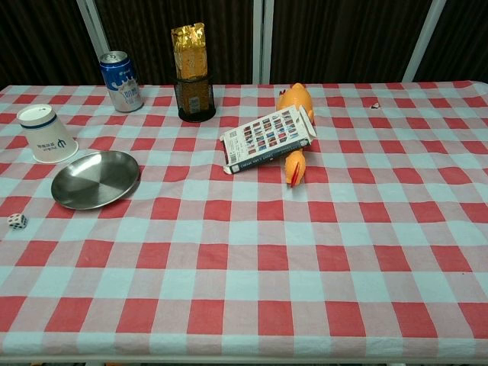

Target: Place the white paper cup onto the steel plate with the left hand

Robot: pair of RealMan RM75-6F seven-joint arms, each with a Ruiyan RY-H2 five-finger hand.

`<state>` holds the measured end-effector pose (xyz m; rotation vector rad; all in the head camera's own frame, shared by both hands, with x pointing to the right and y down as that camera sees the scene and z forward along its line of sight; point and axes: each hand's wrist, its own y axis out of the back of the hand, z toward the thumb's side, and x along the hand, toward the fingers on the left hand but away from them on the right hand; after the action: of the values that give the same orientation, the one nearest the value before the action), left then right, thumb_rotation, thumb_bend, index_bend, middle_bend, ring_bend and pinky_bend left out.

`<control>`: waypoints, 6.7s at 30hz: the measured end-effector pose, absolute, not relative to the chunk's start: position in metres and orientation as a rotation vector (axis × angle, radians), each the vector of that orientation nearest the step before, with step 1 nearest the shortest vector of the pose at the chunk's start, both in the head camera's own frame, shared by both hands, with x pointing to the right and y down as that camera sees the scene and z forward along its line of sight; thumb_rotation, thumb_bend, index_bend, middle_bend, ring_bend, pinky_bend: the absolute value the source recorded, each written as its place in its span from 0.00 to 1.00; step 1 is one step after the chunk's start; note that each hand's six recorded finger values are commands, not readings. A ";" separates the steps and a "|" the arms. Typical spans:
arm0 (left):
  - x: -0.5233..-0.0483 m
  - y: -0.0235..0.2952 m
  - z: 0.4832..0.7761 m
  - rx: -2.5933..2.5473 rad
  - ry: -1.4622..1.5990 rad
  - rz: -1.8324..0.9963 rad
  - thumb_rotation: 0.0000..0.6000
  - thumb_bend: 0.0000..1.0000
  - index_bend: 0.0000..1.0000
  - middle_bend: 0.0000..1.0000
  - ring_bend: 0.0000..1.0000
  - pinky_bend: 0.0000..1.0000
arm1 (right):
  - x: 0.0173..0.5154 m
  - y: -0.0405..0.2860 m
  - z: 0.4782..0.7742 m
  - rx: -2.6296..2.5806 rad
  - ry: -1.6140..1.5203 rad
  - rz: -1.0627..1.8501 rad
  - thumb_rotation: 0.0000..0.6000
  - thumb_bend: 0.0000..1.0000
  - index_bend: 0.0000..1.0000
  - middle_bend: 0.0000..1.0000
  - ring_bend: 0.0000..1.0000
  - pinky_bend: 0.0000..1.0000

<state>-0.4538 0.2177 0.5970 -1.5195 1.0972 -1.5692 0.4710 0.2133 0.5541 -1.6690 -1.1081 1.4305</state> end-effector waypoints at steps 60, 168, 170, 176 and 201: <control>-0.385 0.198 0.745 -1.959 0.863 -1.721 1.00 0.27 0.48 0.80 0.85 0.95 | 0.473 0.206 0.555 -1.665 -1.086 1.436 1.00 0.27 0.15 0.20 0.00 0.07; -0.339 0.073 0.732 -2.309 1.380 -1.257 1.00 0.26 0.48 0.37 0.22 0.27 | 0.477 0.206 0.547 -1.631 -1.104 1.434 1.00 0.27 0.15 0.20 0.00 0.07; -0.328 0.081 0.727 -2.344 1.298 -1.253 1.00 0.26 0.48 0.37 0.22 0.26 | 0.477 0.206 0.548 -1.633 -1.105 1.437 1.00 0.27 0.15 0.20 0.00 0.07; -0.308 0.106 0.733 -2.392 1.055 -1.322 1.00 0.26 0.48 0.37 0.22 0.25 | 0.479 0.207 0.547 -1.630 -1.106 1.439 1.00 0.27 0.15 0.20 0.00 0.07; -0.326 0.097 0.748 -2.310 1.106 -1.465 1.00 0.26 0.48 0.37 0.22 0.23 | 0.479 0.210 0.549 -1.642 -1.107 1.442 1.00 0.27 0.15 0.20 0.00 0.07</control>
<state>-0.3264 0.0972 0.7482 -2.3100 1.1059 -1.4651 0.4793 0.2096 0.5490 -1.6419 -1.1069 1.4420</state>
